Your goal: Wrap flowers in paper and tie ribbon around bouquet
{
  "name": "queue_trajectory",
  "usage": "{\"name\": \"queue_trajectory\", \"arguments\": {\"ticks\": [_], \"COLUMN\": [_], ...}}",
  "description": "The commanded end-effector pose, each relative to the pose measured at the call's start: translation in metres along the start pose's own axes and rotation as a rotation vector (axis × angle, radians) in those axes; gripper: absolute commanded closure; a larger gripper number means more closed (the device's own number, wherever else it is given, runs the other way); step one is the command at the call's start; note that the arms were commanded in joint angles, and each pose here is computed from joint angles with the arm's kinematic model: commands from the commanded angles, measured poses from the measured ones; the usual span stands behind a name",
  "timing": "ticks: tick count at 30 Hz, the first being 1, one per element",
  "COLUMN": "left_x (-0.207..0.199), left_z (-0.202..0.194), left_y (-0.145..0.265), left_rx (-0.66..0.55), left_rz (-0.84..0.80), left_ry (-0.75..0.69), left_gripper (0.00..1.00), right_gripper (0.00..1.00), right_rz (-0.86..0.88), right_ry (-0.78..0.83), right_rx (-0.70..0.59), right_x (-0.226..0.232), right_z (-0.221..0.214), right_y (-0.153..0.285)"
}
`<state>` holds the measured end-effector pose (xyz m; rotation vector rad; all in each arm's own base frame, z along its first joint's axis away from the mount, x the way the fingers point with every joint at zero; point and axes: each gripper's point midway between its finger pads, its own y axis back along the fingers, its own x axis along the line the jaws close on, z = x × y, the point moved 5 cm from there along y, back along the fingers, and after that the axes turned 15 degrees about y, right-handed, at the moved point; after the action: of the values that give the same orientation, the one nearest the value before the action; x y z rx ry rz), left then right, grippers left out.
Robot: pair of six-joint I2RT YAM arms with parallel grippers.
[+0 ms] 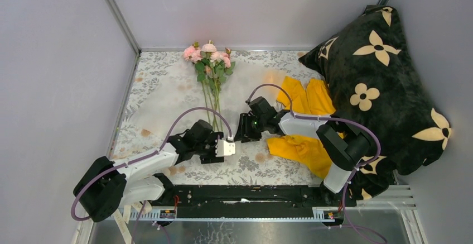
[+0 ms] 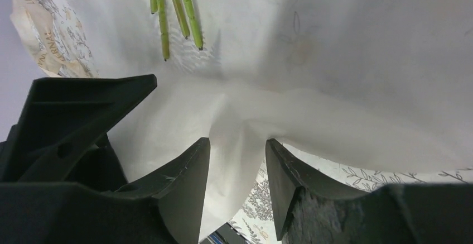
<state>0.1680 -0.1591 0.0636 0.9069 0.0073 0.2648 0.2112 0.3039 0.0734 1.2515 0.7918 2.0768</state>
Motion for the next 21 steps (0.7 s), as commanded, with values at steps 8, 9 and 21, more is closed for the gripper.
{"name": "queue_trajectory", "arguments": {"ticks": [8,9,21], "left_x": [0.002,0.003,0.017], "left_z": [0.029,0.029,0.03], "left_y": [0.009,0.008,0.01], "left_rx": [-0.073,-0.067,-0.016], "left_rz": [-0.011,-0.009,-0.026], "left_ry": [0.137,0.145,0.267], "left_gripper": [0.76,0.84,1.0], "right_gripper": [0.31,0.31,0.46], "right_rz": [-0.101,-0.108,-0.063], "right_ry": [0.124,0.127,0.305], "right_rx": [0.033,0.019,0.078], "right_x": [0.008,0.007,-0.001], "right_z": [0.032,0.04,0.127], "right_y": [0.062,0.071,0.043]}}
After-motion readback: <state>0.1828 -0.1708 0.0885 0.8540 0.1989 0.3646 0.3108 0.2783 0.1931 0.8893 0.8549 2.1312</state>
